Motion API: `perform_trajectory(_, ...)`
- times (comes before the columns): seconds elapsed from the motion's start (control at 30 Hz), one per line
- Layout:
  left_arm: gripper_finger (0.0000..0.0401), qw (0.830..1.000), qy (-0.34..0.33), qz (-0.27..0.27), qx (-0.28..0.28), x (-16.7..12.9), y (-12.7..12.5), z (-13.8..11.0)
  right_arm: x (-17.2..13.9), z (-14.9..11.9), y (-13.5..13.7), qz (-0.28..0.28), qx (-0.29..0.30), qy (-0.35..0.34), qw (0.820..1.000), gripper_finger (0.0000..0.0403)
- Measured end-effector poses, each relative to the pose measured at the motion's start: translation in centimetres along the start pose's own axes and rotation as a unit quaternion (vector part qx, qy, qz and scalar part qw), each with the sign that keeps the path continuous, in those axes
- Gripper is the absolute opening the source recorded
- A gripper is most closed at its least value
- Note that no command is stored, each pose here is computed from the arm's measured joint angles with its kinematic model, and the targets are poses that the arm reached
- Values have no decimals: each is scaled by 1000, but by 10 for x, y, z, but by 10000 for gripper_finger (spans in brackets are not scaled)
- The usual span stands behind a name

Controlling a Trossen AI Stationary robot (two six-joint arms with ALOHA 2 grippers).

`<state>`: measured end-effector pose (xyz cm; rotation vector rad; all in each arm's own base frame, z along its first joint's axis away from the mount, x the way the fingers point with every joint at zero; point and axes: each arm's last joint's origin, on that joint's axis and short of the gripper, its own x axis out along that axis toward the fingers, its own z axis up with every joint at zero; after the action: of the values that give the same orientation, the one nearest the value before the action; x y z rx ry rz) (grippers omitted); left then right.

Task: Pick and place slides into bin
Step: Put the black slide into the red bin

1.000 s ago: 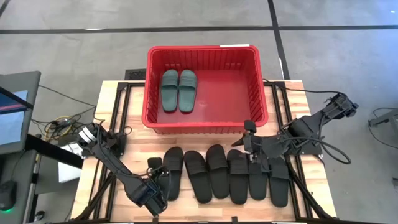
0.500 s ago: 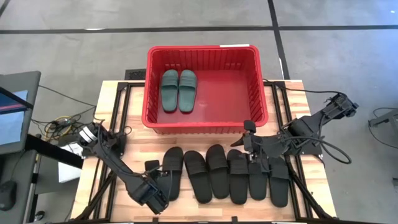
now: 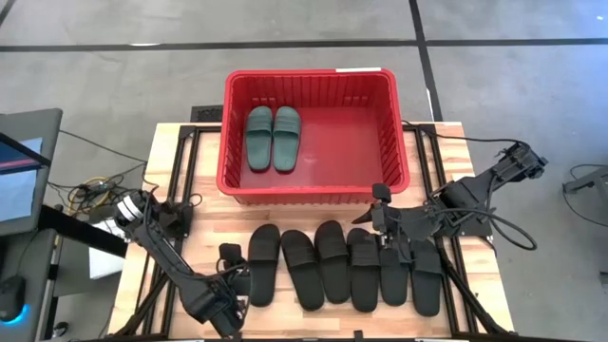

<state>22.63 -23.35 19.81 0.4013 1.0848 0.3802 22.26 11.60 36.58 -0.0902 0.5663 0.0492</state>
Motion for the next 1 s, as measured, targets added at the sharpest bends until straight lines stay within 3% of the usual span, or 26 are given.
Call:
perform_trajectory(0.17, 130, 1000, -8, 3, -20, 7, 3, 7, 0, 0, 0, 0, 0, 0, 1000, 132)
perform_trajectory(0.4, 154, 999, -23, -21, -2, 21, -1, 11, 0, 0, 0, 0, 4, 0, 1000, 132)
perform_trajectory(1.0, 155, 1000, 1, 0, 3, 48, 14, 17, 0, -1, 0, 1, 2, 2, 1000, 132)
